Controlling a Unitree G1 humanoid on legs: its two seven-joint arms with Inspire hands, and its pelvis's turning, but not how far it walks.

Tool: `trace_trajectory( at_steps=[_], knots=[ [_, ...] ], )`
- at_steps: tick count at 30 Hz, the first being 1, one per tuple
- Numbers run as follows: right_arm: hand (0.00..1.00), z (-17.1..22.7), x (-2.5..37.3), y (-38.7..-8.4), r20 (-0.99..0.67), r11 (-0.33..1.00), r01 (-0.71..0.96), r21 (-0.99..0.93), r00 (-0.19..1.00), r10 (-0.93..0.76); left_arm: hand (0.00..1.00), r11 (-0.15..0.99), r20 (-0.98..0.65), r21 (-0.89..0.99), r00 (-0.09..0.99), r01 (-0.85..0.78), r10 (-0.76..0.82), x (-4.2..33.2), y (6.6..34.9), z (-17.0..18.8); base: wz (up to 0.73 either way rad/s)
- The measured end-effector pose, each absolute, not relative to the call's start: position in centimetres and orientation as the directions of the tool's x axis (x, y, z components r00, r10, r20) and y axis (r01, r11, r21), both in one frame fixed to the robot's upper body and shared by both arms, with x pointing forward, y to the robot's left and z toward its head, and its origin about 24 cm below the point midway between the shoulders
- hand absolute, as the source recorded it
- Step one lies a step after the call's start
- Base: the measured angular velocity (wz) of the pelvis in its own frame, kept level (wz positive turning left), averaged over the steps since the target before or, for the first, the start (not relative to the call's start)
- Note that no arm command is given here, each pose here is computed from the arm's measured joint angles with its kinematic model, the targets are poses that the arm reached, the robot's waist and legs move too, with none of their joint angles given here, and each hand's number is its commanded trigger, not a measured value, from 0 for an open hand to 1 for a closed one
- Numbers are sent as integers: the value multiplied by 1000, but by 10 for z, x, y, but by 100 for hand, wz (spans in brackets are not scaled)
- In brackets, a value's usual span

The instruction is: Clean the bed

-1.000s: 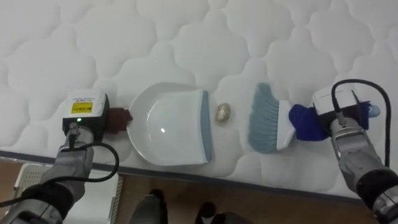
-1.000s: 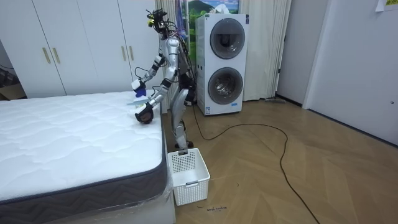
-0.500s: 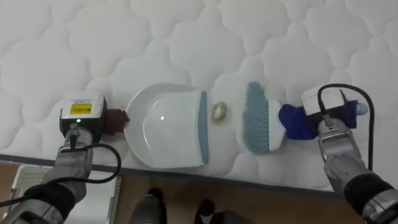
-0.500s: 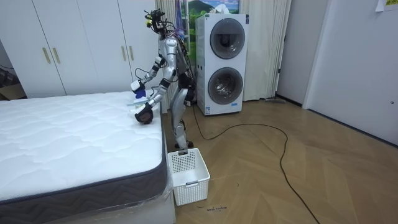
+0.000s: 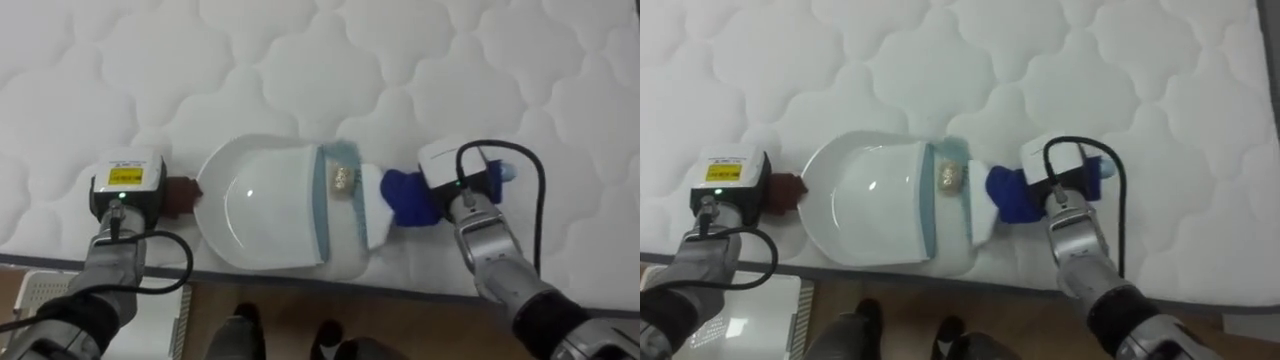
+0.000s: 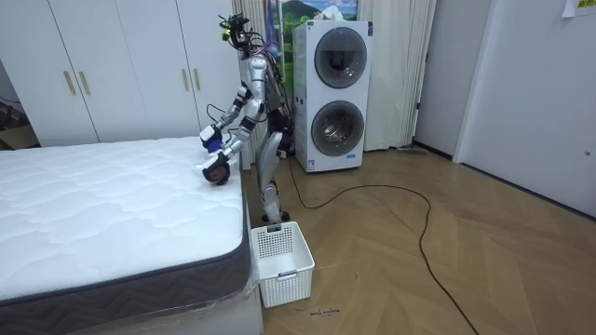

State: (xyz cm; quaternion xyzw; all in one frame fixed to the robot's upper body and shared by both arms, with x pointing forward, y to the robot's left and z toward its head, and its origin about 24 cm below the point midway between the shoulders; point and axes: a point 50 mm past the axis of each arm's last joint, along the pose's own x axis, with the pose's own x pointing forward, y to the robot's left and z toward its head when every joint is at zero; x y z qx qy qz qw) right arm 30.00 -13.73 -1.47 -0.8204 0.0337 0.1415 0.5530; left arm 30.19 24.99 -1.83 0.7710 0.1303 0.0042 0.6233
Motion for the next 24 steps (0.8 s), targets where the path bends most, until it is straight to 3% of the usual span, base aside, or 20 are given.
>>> trace_trajectory(
  at_steps=[16, 24],
  knots=[
    [100, -12, 297, -116, -324, -258, -275, -926, 931, 170, 100, -197, -155, 961, 967, 195, 203, 301, 250, -19, 0],
    [100, -20, 284, -81, -390, -265, -311, -913, 856, 339, 100, -205, -168, 958, 971, 202, 171, 298, 242, -25, 7]
  ],
)
